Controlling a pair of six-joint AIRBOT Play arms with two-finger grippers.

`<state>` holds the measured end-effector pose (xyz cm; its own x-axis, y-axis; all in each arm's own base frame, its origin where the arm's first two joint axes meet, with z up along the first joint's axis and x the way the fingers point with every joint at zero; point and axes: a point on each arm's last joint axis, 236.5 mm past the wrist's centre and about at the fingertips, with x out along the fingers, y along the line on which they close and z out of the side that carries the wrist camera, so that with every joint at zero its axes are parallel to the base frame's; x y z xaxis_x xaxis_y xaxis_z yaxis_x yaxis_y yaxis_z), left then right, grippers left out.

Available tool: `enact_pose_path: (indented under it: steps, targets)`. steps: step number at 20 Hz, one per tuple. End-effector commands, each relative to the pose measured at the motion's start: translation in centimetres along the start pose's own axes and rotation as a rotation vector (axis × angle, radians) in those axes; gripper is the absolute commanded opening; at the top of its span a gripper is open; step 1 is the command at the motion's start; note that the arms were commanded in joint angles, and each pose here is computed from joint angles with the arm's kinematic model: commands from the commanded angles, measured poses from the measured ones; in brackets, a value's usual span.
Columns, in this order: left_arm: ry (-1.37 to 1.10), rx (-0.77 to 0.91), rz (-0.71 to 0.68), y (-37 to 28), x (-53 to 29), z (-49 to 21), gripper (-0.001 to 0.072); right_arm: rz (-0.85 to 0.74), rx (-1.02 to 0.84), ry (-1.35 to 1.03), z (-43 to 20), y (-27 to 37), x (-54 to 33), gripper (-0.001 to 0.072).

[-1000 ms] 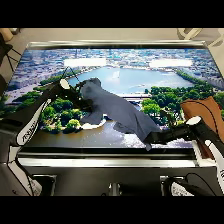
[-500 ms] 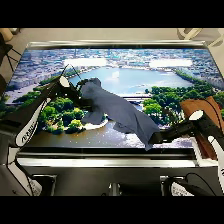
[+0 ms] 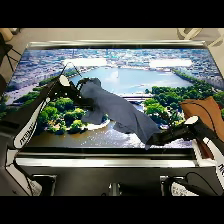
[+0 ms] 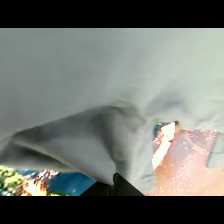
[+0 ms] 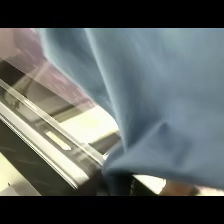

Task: Fold the shirts.

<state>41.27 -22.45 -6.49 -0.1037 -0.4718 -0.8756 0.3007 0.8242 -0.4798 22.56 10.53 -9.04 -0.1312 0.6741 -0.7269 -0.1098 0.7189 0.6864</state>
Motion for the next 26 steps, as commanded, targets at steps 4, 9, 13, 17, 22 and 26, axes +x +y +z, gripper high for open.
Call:
enact_pose_path:
  steps: [4,9,13,17,22,26]
  targets:
    - [-0.359,0.167,0.158,-3.7,-12.9,3.6,0.0022,-0.066,-0.321,-0.187,7.3,5.5,-8.9,0.002]
    - [-1.182,0.445,0.222,-18.8,-42.9,-0.6,0.0022,-0.629,-0.898,-0.912,12.4,24.1,-35.7,0.0021]
    - [-1.783,0.578,0.164,-27.6,-59.8,-13.7,0.0022,-0.887,-1.106,-1.593,1.4,40.0,-50.9,0.0021]
    - [-1.861,0.62,0.117,-29.5,-61.7,-17.9,0.0021,-0.865,-1.105,-1.643,-2.9,42.0,-50.6,0.0021]
    - [-1.83,0.611,0.306,-27.0,-61.4,-16.2,0.0022,-0.849,-0.966,-1.522,-0.8,38.3,-49.2,0.0021]
    - [-1.67,0.476,0.481,-21.5,-58.5,-11.4,0.0022,-0.809,-0.804,-1.221,4.2,31.2,-44.9,0.0021]
